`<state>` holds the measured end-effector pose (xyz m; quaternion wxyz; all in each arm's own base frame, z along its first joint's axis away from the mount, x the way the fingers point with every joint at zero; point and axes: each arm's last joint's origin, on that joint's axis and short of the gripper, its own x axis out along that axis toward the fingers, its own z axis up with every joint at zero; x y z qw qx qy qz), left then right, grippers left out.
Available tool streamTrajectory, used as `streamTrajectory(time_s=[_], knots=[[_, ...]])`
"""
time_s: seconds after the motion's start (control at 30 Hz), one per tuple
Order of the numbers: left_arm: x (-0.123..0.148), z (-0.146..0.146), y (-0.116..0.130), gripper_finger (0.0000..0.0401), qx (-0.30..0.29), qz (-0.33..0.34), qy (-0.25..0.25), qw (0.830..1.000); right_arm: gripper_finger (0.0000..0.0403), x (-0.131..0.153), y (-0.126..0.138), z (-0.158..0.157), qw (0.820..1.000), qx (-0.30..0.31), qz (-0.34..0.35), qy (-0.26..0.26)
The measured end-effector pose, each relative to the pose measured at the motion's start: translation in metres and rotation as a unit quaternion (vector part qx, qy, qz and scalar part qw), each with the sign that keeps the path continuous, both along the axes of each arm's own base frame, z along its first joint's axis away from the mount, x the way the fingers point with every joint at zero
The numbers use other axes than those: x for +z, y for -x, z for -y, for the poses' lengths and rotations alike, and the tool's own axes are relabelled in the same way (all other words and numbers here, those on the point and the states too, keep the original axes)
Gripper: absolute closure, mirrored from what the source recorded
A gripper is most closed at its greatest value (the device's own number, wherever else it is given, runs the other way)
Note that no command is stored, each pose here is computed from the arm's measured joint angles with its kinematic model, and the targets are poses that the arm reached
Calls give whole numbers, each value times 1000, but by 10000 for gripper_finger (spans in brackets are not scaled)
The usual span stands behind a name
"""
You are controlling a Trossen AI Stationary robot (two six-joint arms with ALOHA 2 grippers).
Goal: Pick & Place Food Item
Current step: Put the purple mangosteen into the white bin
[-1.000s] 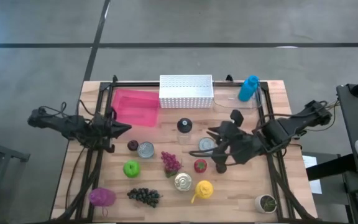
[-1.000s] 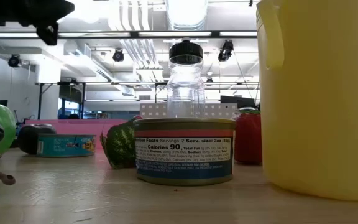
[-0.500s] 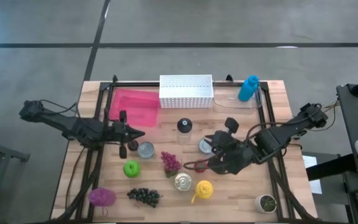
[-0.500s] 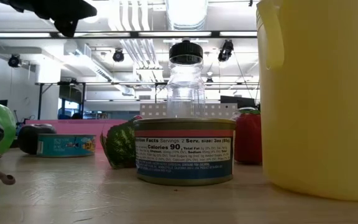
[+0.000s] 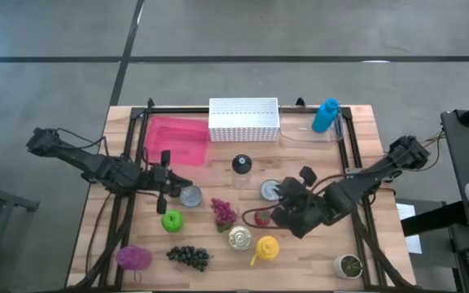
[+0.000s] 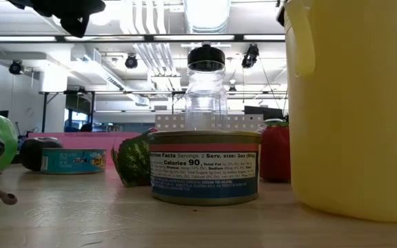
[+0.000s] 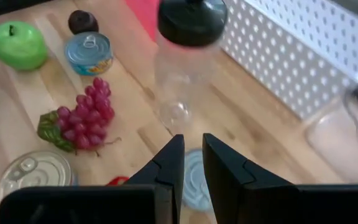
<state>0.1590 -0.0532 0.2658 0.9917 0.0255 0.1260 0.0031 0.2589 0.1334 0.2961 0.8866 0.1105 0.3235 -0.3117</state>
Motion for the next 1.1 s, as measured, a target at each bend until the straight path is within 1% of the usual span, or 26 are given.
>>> streamTrajectory(time_s=[0.2,0.33,0.47,0.6,0.8,0.93,1.1], knots=[[0,1,0,395,-2,1,0,1000,351,-18,20,7,997,-44,8,-56],[0,1,0,395,-2,2,1,1000,351,-31,32,12,994,-47,-25,-96],[0,1,0,395,-2,2,0,1000,351,-38,38,16,994,-39,-44,-92],[0,1,0,395,-2,2,0,1000,351,-40,39,16,993,-28,-56,-96],[0,1,0,395,-2,2,-1,1000,349,-41,39,15,990,-19,-73,-117],[0,1,0,395,-2,1,-2,1000,328,-36,37,13,989,-10,-73,-132],[0,1,0,395,-2,1,-2,1000,284,-32,31,9,989,10,-73,-128]])
